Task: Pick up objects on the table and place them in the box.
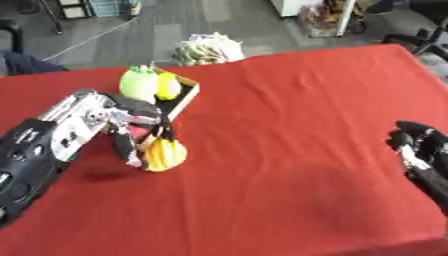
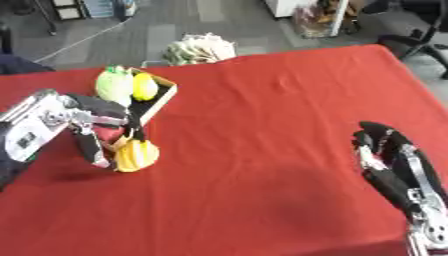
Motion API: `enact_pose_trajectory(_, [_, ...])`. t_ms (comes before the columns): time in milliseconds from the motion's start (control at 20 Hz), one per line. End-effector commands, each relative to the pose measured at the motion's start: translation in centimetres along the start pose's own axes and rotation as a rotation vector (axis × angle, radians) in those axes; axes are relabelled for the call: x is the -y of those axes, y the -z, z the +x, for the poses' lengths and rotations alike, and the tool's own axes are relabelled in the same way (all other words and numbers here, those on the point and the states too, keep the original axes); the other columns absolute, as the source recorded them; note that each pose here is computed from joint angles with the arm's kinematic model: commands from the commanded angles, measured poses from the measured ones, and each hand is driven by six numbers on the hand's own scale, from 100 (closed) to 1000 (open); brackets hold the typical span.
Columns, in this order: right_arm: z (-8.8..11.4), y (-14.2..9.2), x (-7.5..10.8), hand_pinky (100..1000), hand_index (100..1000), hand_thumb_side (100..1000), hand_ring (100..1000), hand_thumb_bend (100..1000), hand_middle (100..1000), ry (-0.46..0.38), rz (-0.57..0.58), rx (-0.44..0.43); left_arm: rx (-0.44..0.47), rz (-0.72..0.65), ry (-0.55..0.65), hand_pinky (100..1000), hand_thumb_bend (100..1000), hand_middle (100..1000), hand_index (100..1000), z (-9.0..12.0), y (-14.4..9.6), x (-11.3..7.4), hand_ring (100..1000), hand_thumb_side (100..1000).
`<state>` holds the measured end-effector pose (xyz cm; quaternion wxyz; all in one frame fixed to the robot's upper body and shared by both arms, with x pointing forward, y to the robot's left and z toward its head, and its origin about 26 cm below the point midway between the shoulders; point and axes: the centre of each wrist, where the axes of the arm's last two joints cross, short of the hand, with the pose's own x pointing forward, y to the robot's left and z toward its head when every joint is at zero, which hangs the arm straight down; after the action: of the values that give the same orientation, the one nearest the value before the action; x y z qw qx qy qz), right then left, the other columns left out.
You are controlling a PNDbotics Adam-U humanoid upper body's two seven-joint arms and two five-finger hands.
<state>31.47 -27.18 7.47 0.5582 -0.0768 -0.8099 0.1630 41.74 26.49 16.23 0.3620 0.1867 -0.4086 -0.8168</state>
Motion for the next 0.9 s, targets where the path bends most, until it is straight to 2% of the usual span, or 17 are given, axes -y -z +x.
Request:
enact_pose_trajectory(50, [0.4, 0.3, 0.4, 760, 797, 393, 704, 100, 661, -0.006, -0.006, 0.018, -0.022, 0.047, 0.025, 780, 440, 652, 783, -0.3, -0.6, -0.8, 658, 100])
enact_pose_trajectory(500, [0.4, 0.3, 0.4, 760, 795, 401, 703, 100, 661, -0.005, -0.007, 0.017, -0.038, 0.139, 0.051, 721, 225, 538, 689, -0.2, 0.0, -0.5, 564, 100])
enact_pose_trajectory(700, [0.4, 0.3, 0.4, 760, 794, 405, 703, 100, 661, -0.005, -0.008, 0.017, -0.044, 0.175, 0.051, 682, 188, 493, 641, -0.3, -0.1, -0.4, 525, 100])
enact_pose_trajectory(900, [0.4, 0.3, 0.5, 760, 794, 404, 703, 100, 661, -0.007, -0.009, 0.016, -0.051, 0.222, 0.046, 673, 201, 476, 627, -0.5, -1.2, -1.3, 511, 100])
